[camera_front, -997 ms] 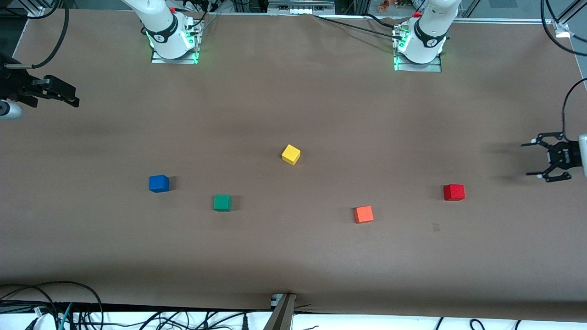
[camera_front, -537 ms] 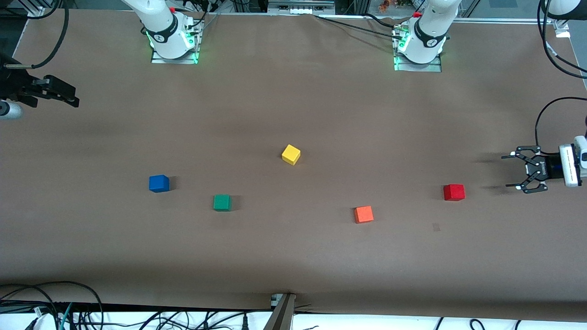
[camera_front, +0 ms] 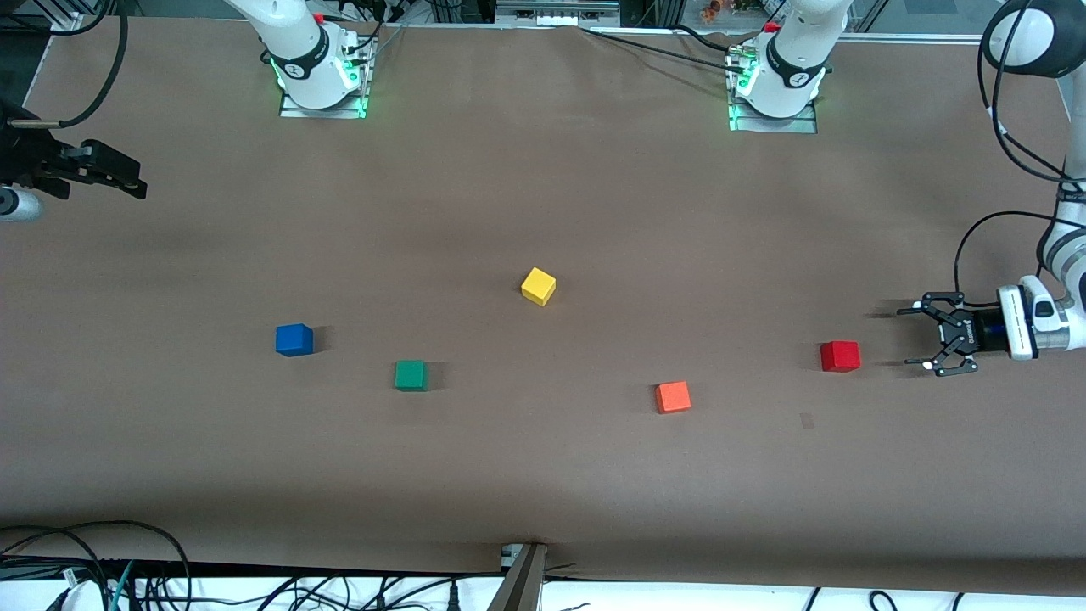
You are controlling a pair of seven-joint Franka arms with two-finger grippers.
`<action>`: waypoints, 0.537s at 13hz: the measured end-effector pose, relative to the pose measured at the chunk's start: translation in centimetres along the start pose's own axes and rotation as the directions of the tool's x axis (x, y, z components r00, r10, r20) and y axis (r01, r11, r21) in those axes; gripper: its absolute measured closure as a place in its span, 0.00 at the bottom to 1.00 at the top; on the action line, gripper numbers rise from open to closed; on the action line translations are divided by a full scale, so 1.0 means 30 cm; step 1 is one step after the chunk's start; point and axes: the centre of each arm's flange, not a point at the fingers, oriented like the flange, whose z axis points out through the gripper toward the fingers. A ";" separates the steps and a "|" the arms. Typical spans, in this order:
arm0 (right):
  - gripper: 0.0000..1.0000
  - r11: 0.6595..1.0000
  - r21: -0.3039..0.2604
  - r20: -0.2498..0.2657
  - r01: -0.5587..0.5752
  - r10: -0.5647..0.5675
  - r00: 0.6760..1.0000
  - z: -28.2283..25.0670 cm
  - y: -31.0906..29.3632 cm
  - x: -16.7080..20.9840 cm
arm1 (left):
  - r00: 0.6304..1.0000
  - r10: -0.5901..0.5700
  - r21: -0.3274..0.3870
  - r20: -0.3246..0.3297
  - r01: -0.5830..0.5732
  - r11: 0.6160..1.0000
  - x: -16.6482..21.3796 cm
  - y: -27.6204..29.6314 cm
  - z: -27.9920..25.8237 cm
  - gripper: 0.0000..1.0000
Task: Pass red block to right arm, stack on blue
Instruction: 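Lower the open left gripper down over the red cube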
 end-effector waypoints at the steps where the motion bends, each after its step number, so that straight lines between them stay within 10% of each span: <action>1: 0.00 1.000 0.000 0.000 0.000 0.000 1.000 0.000 0.000 0.000 | 0.999 0.027 0.012 -0.023 -0.026 1.000 -0.017 -0.008 0.014 0.00; 7: 0.00 1.000 0.000 0.000 0.000 0.000 1.000 0.001 0.000 0.000 | 0.986 0.124 0.022 -0.113 -0.122 0.992 -0.042 -0.080 0.187 0.00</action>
